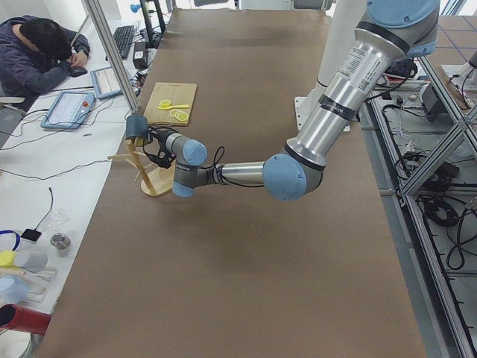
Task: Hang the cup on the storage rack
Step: 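Hook the mug handle onto a peg of the wooden stand with the left gripper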
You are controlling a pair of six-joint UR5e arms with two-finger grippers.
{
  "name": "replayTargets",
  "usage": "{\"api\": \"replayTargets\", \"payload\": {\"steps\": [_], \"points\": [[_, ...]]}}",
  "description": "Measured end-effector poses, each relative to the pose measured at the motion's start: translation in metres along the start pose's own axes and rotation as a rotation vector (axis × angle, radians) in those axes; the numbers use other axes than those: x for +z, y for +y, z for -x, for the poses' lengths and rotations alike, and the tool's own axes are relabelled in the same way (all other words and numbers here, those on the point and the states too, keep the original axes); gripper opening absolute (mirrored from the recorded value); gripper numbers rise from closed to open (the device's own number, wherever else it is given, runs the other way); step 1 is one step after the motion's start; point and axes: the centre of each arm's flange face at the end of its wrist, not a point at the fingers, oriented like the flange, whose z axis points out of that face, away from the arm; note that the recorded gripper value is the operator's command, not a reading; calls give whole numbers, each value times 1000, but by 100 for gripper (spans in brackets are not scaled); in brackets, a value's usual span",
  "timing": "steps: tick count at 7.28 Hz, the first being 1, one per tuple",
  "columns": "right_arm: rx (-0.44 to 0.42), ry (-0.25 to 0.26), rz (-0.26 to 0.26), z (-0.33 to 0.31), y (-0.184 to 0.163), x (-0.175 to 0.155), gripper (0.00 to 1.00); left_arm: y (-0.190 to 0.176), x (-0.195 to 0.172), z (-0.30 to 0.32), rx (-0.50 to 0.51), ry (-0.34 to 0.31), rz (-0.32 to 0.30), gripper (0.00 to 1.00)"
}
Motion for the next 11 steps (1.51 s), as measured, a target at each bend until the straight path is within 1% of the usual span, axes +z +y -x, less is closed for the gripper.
{"api": "replayTargets", "payload": {"steps": [2, 6, 7, 8, 11], "points": [[-1, 0, -1, 0, 0, 0, 100, -6, -6, 5, 2, 5, 11, 0], [-3, 0, -2, 1, -1, -1, 100, -13, -15, 14, 1, 0, 11, 0], [-3, 0, -2, 1, -1, -1, 100, -13, -15, 15, 1, 0, 11, 92], [-3, 0, -3, 1, -1, -1, 100, -12, -14, 16, 3, 0, 13, 99], [-4, 0, -4, 2, -2, -2, 100, -7, -10, 26, 77, -9, 20, 99]]}}
